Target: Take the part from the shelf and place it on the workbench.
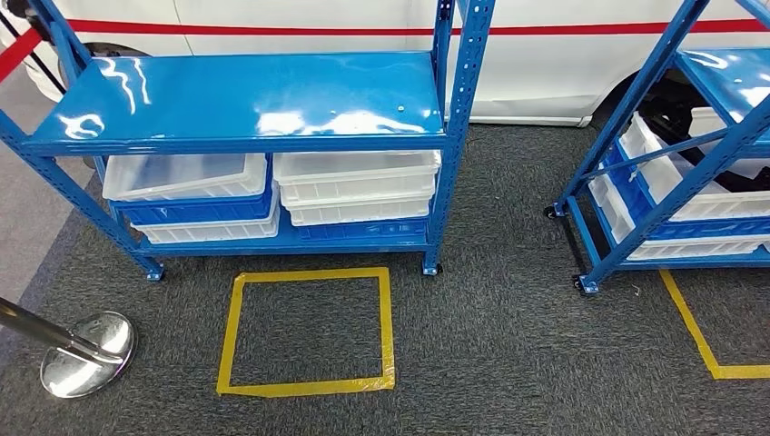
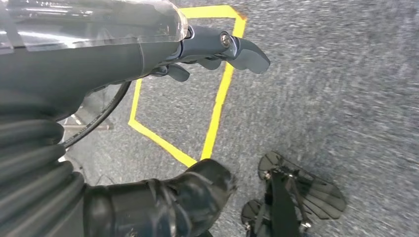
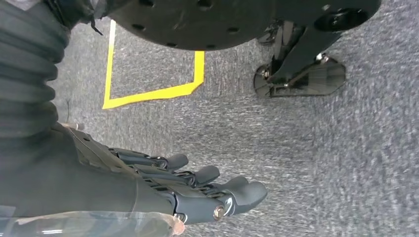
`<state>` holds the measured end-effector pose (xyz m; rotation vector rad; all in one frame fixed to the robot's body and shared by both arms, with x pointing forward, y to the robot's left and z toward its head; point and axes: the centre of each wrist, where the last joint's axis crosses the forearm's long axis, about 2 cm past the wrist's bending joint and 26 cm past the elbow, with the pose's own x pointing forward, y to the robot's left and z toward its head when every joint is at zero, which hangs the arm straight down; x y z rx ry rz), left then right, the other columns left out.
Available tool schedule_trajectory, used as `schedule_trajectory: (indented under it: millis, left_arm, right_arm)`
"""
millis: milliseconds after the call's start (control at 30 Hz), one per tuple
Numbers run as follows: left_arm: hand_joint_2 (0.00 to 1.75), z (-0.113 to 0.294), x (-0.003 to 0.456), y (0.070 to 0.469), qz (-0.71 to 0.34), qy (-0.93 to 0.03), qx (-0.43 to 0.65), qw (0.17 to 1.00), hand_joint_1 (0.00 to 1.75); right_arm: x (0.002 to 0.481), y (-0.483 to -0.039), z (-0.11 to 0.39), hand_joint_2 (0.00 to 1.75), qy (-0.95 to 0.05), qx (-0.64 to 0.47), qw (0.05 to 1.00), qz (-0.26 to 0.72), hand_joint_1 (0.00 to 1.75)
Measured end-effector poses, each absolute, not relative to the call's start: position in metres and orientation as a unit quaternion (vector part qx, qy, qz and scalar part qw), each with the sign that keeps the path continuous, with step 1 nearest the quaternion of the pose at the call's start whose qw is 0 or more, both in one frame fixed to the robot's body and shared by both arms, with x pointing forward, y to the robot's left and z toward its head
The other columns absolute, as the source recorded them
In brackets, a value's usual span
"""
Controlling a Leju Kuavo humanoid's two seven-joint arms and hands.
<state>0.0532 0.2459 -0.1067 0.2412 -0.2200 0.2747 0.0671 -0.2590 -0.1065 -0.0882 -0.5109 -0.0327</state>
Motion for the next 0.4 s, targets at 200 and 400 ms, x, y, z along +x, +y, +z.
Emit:
schedule_trajectory:
  millis: [200,400]
  left_arm:
    - [1.75,-0.1056,0.0551,0.2374,0.144,-0.107,0.118,0.977,0.00]
    - [1.75,-0.1054,0.0555,0.2345,0.155,-0.103,0.113,0.976,0.00]
  right_arm:
    - [0.0696,-0.2560,-0.1060,1.75,-0.258,-0.046,0.965,-0.024,0.00]
    - [0.0707,-0.2553,-0.1059,1.75,-0.258,-0.045,0.964,-0.035,0.00]
